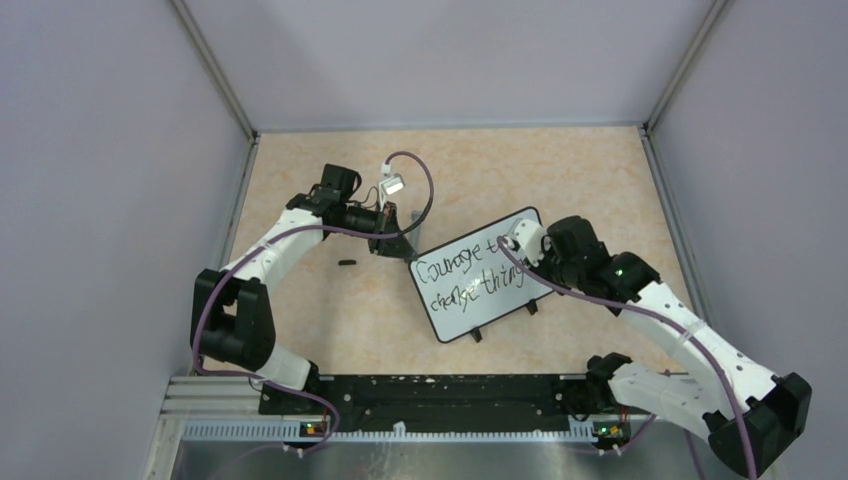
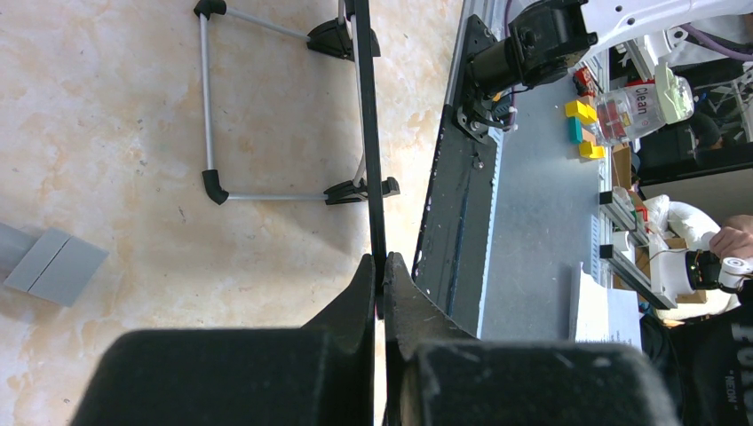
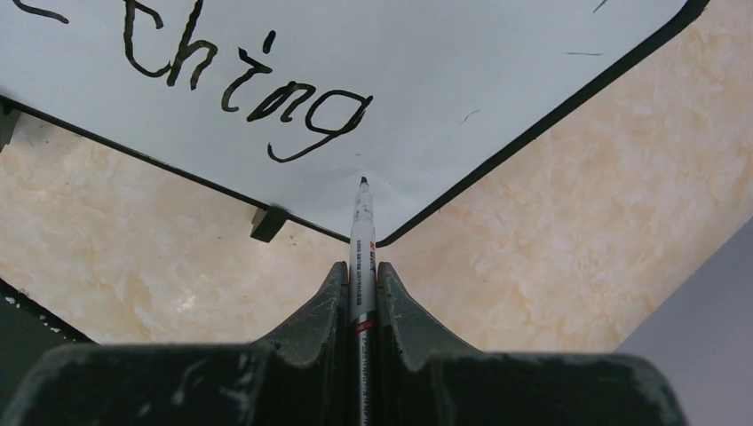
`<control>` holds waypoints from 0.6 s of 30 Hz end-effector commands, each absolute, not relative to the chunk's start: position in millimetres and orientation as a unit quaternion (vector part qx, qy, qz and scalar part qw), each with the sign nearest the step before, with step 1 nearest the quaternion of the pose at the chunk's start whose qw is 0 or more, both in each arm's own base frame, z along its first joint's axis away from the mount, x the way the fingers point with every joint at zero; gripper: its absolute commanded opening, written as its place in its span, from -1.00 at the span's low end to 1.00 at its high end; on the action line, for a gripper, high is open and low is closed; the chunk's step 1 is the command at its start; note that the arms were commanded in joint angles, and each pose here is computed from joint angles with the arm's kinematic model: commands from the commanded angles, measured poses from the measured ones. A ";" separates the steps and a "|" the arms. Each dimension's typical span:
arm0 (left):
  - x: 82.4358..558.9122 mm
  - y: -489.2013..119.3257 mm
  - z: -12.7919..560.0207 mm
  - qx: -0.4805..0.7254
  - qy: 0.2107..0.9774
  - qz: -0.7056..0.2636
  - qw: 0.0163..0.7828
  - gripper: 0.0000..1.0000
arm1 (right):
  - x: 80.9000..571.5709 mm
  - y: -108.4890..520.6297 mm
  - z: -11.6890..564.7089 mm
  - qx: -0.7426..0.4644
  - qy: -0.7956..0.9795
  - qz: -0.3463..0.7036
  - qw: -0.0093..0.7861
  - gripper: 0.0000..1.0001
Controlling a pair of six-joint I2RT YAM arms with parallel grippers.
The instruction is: Write a sentence on the whiteboard
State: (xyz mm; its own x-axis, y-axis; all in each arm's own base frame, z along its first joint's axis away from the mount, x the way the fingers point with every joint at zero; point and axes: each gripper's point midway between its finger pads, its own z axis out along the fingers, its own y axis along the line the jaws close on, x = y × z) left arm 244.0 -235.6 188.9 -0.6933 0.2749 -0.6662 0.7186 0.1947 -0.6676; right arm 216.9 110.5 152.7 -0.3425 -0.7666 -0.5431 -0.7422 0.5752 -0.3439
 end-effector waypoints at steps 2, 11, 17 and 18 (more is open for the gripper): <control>250.2 -235.9 178.3 0.341 0.755 -0.520 0.208 -1.00 | 224.4 110.3 168.9 -0.448 0.816 0.005 0.367 -1.00; 250.6 -235.9 178.3 0.341 0.755 -0.519 0.208 -1.00 | 233.5 115.9 177.3 -0.429 0.810 0.016 0.399 -1.00; 251.0 -235.9 177.4 0.341 0.756 -0.519 0.207 -1.00 | 238.7 119.6 185.5 -0.419 0.807 0.020 0.415 -1.00; 250.9 -235.9 177.2 0.341 0.756 -0.519 0.207 -1.00 | 238.8 119.7 186.5 -0.418 0.807 0.020 0.417 -1.00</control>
